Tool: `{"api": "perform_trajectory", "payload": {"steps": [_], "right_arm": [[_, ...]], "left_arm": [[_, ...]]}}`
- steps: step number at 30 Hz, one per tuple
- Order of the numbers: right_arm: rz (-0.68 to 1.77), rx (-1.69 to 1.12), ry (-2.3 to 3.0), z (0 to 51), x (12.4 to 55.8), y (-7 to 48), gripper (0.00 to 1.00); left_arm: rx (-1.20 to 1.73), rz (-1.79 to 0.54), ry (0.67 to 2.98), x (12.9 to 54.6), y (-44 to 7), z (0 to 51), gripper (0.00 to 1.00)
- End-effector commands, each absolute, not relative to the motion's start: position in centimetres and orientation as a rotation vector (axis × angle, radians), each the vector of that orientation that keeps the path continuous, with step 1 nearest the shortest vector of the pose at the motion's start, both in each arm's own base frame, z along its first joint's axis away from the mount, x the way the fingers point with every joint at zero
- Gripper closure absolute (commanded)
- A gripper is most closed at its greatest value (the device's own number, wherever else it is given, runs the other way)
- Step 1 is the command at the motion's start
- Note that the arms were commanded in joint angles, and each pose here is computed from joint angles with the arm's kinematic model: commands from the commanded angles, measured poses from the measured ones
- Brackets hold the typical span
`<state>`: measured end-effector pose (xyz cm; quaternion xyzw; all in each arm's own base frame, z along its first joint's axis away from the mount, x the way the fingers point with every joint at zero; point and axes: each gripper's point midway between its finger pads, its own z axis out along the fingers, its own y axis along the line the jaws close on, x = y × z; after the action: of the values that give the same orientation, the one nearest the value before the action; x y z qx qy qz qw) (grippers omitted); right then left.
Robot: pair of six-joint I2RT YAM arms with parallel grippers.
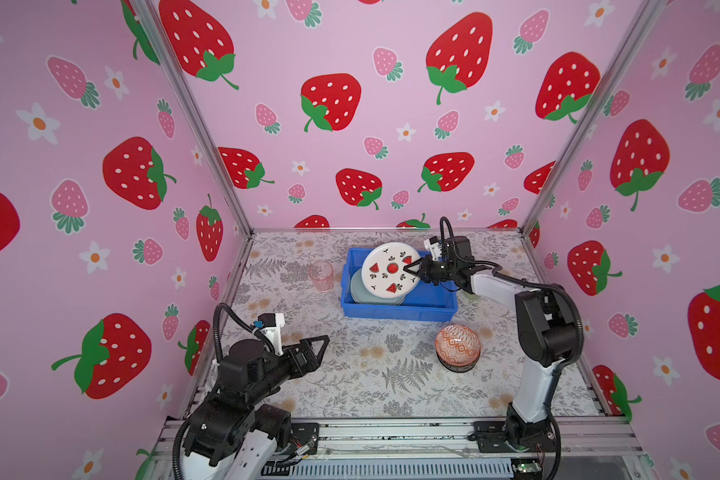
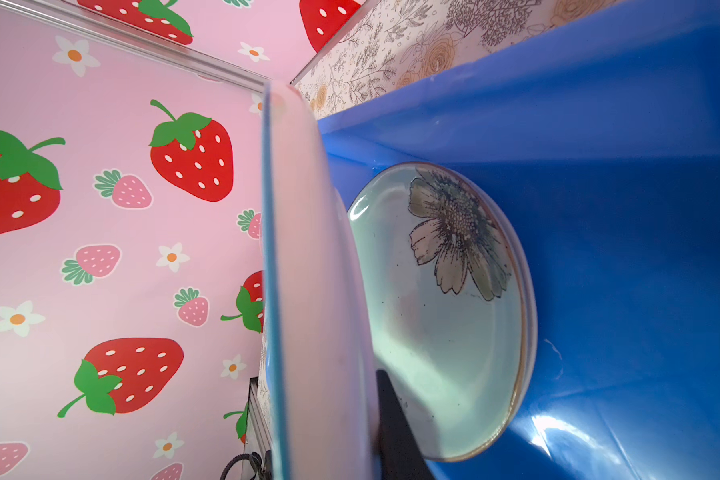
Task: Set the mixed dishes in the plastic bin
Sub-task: 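Lower the upright watermelon plate into the bin with the right gripper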
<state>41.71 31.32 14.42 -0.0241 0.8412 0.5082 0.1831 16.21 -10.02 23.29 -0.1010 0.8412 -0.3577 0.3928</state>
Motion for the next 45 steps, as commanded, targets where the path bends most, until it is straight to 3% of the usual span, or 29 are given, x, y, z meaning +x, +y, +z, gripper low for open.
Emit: {"api": "perform_trajectory", "payload": {"steps": [1, 36, 45], "right_arm": [[1.501, -0.145, 2.231, 18.1, 42.8, 33.1, 1.0], [1.547, -0.08, 2.316, 12.8, 42.5, 36.4, 1.0], [1.529, -0.076, 2.348, 11.4, 42.1, 36.4, 0.82]], "left_arm": [[-0.262, -0.867, 2.139, 16.2, -9.5, 23.6, 0.01], [-0.219, -0.807, 2.216, 17.1, -9.7, 22.1, 0.01], [-0.228, -0.802, 2.218, 17.0, -9.6, 22.0, 0.01]]}}
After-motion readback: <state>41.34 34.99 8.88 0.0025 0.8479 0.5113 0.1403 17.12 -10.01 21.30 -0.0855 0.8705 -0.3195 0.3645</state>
